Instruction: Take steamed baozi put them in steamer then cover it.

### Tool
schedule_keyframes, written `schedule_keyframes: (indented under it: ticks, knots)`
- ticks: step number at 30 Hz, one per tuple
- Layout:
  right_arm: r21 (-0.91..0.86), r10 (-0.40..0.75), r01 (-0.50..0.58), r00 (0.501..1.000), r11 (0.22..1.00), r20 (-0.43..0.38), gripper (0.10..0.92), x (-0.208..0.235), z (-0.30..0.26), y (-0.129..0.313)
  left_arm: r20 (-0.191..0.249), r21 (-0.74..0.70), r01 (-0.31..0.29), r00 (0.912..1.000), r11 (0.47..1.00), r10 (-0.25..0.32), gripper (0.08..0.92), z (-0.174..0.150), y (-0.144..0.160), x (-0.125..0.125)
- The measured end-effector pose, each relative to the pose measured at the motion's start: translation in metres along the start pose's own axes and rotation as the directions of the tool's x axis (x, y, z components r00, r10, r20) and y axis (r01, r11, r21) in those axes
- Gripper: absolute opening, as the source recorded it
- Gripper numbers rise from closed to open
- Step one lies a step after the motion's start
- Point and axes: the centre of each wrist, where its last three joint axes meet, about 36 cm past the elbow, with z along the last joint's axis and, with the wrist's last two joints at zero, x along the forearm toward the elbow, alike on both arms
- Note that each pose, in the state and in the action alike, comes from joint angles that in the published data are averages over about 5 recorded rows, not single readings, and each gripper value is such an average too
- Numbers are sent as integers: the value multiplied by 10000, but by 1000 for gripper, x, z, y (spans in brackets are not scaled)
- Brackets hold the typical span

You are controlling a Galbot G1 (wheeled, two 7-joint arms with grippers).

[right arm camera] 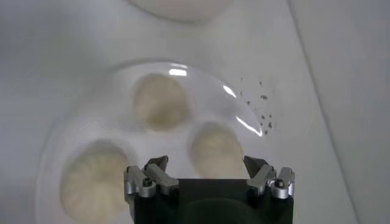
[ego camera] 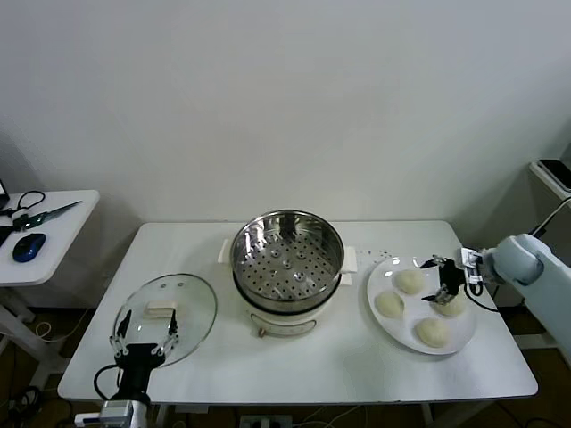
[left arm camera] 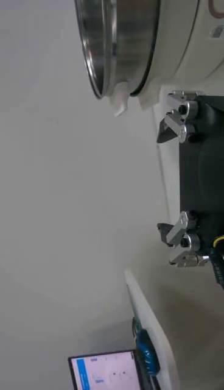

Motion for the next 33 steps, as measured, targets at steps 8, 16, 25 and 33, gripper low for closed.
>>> schedule_keyframes:
  ticks: [8, 16, 25, 33]
  knots:
    - [634, -715, 777, 9930, 9950, -939, 823, -23, -22, -34, -36, -74, 138, 9999, 9999, -138, 823, -1, 5, -5]
    - [924, -1163, 1305, 9825, 9871, -1452, 823, -47, -43, -50, -185, -153, 209, 9996, 9997, -211, 823, 4, 8, -7]
    - [1007, -1551, 1740, 9728, 9796, -1723, 823, -66, -55, -54, -274, -177, 254, 9993, 9995, -258, 823, 8, 9, -9]
    - [1023, -1755, 1962, 9675, 9752, -1822, 822, -75, -60, -56, -335, -186, 289, 9990, 9994, -295, 823, 10, 9, -9]
